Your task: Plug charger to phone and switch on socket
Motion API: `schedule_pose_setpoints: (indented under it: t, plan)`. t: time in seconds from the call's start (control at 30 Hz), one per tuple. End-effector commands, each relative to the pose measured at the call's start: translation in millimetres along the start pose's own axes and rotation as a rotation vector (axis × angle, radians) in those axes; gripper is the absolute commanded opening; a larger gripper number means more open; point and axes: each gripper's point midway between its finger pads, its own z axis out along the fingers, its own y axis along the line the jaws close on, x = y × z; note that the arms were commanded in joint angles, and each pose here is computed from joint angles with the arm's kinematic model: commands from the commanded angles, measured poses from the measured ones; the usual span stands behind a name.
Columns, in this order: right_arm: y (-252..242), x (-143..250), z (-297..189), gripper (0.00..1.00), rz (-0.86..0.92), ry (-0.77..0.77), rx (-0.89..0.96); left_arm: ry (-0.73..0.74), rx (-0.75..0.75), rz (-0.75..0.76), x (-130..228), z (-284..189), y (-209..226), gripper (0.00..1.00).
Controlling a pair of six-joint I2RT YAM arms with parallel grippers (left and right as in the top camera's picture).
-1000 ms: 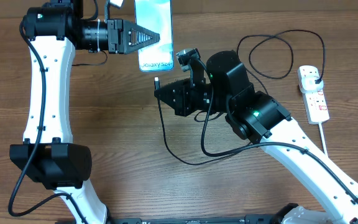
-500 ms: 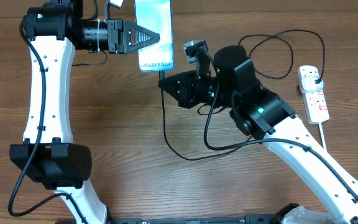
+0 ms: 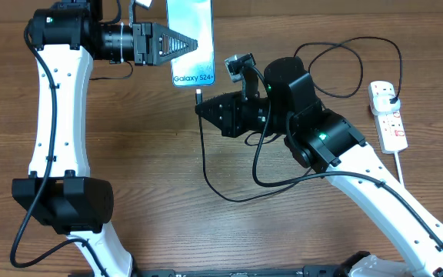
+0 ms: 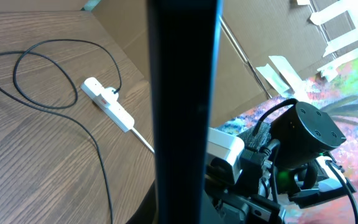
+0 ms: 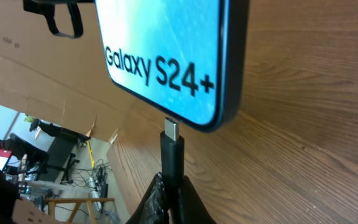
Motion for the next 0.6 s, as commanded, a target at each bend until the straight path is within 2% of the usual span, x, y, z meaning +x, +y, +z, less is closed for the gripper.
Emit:
schedule_pose_setpoints:
  t: [0.0,0.17,0.3,0.57]
  plan:
    - [22,-14,-10,0.04,-0.040,-0.044,-0.046,-0.019,0.063,0.045,-5,-2,-31,0.04]
    - [23,-16,-10,0.04,-0.046,-0.051,-0.051,-0.020,0.068,0.037,-5,-3,-32,0.04]
    - [23,-16,-10,0.04,-0.042,-0.051,-0.051,-0.034,0.132,0.039,-7,-4,-43,0.04]
    - [25,-15,-10,0.04,-0.043,-0.045,-0.060,-0.025,0.085,0.049,-7,-3,-34,0.04]
